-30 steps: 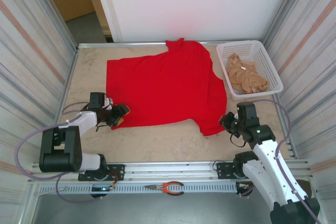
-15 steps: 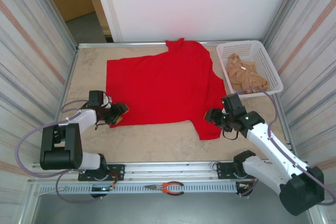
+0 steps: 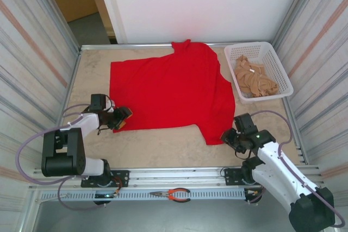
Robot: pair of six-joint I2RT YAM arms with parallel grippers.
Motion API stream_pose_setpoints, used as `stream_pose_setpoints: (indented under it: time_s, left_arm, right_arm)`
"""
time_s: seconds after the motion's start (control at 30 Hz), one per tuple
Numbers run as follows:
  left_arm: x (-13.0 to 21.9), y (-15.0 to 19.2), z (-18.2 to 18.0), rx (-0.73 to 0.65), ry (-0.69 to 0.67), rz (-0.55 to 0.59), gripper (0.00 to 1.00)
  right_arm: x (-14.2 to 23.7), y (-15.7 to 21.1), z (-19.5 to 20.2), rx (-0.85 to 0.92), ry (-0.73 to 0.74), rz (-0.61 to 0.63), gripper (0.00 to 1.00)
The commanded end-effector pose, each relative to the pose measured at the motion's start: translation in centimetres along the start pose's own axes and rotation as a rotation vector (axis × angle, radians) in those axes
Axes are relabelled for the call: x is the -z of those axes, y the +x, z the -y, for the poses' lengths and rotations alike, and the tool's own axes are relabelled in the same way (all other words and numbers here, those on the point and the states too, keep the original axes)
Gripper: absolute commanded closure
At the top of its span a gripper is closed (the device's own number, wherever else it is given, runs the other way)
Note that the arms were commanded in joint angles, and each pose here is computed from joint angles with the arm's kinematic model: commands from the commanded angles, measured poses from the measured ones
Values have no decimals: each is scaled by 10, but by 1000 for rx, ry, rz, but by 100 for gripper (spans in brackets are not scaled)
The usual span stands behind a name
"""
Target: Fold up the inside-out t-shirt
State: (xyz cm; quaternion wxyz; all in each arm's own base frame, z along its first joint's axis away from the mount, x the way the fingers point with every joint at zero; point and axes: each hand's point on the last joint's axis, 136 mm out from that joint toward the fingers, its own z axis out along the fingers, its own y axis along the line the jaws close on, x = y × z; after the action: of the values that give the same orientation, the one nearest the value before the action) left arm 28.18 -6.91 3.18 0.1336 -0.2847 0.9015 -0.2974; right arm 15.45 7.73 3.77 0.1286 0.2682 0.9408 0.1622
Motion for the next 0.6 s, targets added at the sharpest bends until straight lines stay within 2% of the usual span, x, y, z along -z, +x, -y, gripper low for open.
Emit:
stream_pose_setpoints:
  time_s: [0.0,0.17,0.27,0.3,0.33,0.57]
  left_arm:
    - [6,-7,2,-10,-6,18,42]
    - [6,-8,1,-4,-4,20,43]
    - [6,-10,1,-4,-5,21,43]
    - [6,-11,0,-2,-3,23,43]
    - [6,-12,0,0,0,23,43]
    - [7,-16,3,4,16,25,43]
  right_arm:
    - [-3,0,-3,-22,0,-17,54]
    - [-13,2,-9,-18,-7,-48,66]
    - [-16,2,-11,-14,-4,-56,84]
    - [-15,2,-12,-11,-4,-59,96]
    - [-14,3,-11,-10,1,-59,100]
    - [23,4,-13,-43,-51,19,100]
